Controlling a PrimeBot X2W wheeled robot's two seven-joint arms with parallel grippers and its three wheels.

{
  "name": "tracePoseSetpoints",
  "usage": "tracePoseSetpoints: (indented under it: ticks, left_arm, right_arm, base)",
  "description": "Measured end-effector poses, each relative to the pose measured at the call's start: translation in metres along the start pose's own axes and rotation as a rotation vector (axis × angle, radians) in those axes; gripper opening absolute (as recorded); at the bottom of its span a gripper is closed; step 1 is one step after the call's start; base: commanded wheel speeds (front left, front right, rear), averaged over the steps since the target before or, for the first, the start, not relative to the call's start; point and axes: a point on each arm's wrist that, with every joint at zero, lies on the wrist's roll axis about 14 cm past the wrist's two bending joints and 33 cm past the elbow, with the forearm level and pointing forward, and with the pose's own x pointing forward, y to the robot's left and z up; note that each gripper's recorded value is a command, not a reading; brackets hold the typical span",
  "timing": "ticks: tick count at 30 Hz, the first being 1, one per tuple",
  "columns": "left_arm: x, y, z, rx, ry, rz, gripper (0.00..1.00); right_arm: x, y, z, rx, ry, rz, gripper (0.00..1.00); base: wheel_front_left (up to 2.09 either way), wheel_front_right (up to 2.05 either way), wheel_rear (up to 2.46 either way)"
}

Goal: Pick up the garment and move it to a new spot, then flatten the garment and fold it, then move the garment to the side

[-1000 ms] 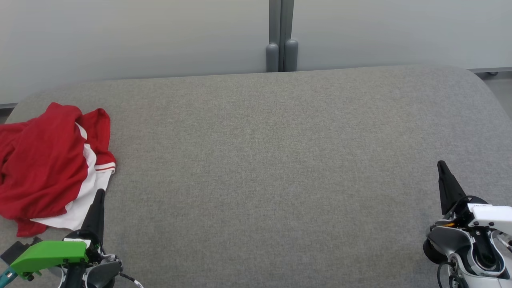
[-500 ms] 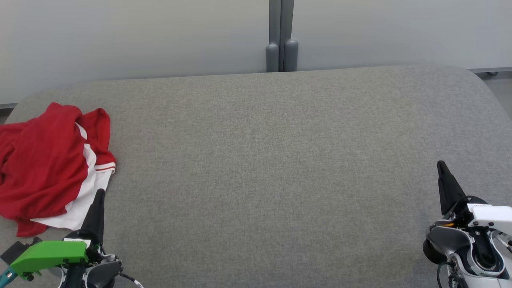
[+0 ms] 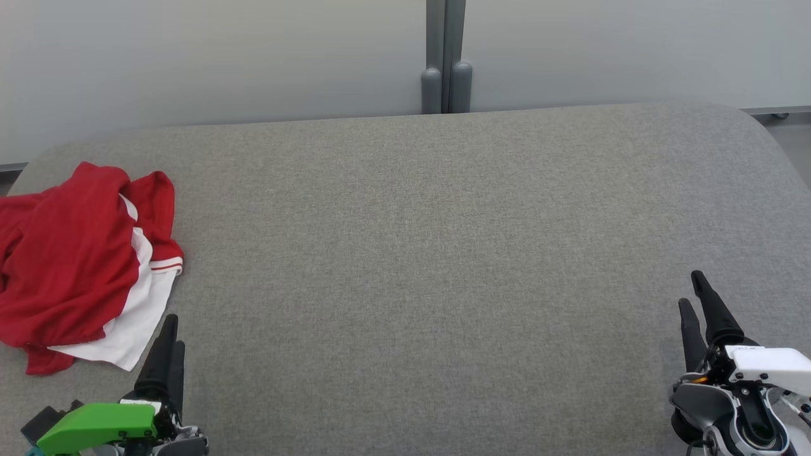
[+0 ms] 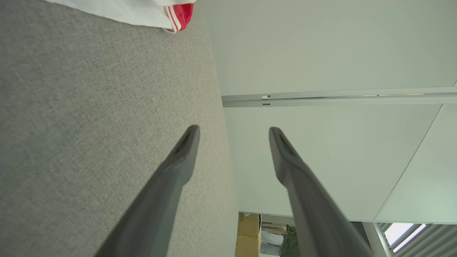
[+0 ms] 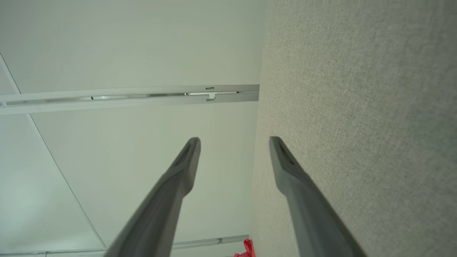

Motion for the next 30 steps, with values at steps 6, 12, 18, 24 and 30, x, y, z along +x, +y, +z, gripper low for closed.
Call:
tracePoseSetpoints:
  ticks: [6,12,18,24,30]
  left_arm:
    - [0.0,0.0,0.002,0.075,-0.012,0.003,1.0]
    - [0.0,0.0,0.003,0.179,-0.008,0.008,1.0]
    - [0.0,0.004,0.005,0.32,0.003,0.034,1.0]
    - [0.0,0.005,0.004,0.388,0.001,0.045,1.0]
    - [0.0,0.004,0.006,0.457,-0.014,0.051,1.0]
  right_arm:
    - [0.001,0.003,0.005,-0.118,0.004,0.005,1.0]
    - [0.002,0.01,0.004,-0.25,0.015,0.014,1.0]
    - [0.003,0.016,-0.003,-0.375,0.024,0.025,1.0]
    - [0.004,0.018,-0.006,-0.48,0.03,0.029,1.0]
    - [0.004,0.018,-0.01,-0.604,0.043,0.029,1.0]
  base:
    - [0.0,0.0,0.0]
    - [0.0,0.0,0.0]
    - [0.0,0.0,0.0]
    - [0.0,0.0,0.0]
    - [0.0,0.0,0.0]
